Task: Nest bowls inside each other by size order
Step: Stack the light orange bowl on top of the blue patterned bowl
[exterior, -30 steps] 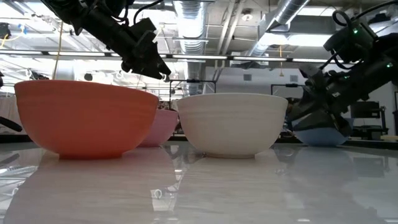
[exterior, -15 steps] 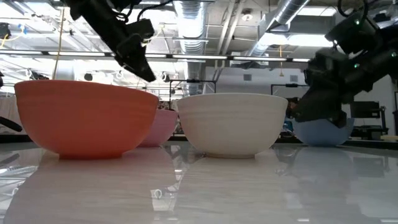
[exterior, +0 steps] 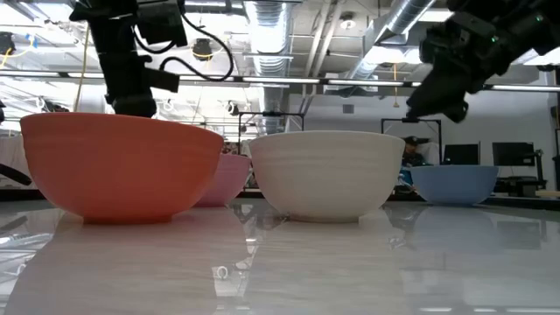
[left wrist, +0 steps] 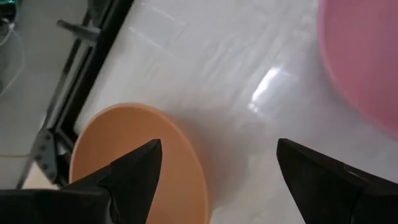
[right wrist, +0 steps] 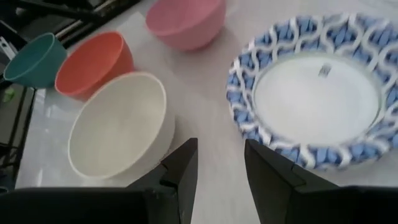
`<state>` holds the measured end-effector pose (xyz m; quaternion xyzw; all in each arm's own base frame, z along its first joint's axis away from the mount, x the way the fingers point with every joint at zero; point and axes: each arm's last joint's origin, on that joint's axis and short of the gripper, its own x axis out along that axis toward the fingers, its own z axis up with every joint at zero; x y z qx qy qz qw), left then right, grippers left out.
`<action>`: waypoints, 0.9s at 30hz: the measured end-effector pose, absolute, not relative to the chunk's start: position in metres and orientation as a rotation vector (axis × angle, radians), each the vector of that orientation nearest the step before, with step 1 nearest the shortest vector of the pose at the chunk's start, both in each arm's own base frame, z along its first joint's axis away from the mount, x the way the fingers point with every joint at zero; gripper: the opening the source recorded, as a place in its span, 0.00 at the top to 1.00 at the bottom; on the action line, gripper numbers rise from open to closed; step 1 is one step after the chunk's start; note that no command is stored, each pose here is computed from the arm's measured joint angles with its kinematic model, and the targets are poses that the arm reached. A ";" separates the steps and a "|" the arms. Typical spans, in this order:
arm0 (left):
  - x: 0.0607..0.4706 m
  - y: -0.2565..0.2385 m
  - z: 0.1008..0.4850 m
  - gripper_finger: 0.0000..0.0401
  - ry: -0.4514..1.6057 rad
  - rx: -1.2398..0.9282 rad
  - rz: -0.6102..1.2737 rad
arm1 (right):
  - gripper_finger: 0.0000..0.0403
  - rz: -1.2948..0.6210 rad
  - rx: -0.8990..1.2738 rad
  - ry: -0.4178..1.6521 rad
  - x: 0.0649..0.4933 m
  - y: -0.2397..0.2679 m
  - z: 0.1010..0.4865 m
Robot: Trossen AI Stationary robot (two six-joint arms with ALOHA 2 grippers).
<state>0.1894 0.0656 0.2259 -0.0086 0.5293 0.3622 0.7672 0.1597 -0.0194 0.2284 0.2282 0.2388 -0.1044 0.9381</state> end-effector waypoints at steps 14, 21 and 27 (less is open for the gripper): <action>0.175 0.080 0.221 0.23 1.202 -0.107 0.947 | 0.62 -0.220 0.464 0.520 0.159 -0.019 0.231; 0.167 0.082 0.203 0.30 1.267 -0.171 0.914 | 0.62 -0.221 0.464 0.518 0.159 -0.019 0.231; 0.169 0.082 0.205 0.39 1.239 -0.209 0.891 | 0.62 -0.220 0.465 0.517 0.159 -0.019 0.231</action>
